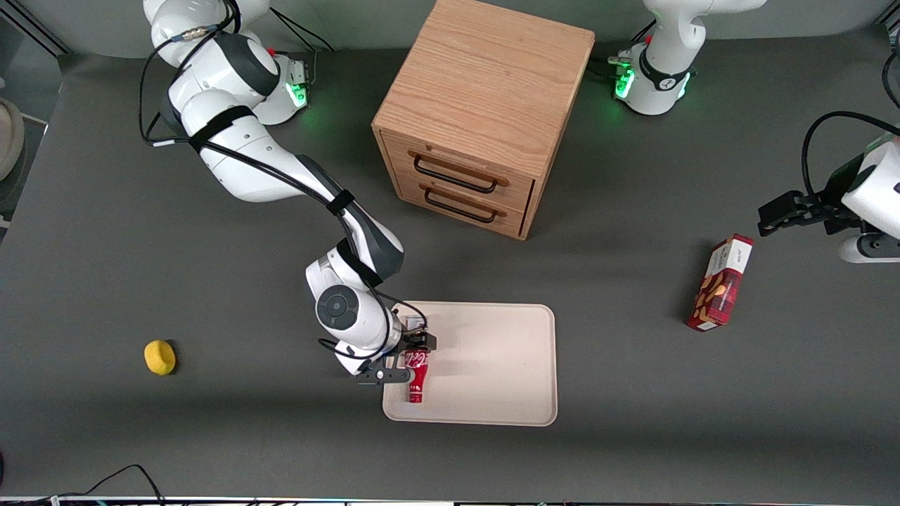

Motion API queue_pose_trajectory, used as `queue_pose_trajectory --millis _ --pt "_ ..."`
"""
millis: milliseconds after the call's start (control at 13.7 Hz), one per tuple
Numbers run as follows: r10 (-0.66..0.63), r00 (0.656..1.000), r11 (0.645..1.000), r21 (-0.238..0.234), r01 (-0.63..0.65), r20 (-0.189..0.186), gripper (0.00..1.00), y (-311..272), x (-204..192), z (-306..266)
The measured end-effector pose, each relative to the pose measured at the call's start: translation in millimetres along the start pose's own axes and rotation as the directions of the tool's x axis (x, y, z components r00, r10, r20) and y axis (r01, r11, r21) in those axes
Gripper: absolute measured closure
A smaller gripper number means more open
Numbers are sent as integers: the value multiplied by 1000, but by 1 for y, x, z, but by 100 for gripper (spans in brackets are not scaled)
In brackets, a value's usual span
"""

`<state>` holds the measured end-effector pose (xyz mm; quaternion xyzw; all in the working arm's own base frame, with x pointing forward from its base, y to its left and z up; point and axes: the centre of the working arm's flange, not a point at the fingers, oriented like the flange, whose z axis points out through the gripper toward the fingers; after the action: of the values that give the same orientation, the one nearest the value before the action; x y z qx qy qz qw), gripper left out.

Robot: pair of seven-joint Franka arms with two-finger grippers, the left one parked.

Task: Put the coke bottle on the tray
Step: 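Lower the bottle onto the tray and open the right gripper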

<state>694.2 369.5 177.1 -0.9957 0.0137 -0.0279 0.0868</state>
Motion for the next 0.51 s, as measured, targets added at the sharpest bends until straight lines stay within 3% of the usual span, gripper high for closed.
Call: queue_pose_trajectory --millis 512 --pt "0 1000 1000 4 0 -7 0 -1 1 -2"
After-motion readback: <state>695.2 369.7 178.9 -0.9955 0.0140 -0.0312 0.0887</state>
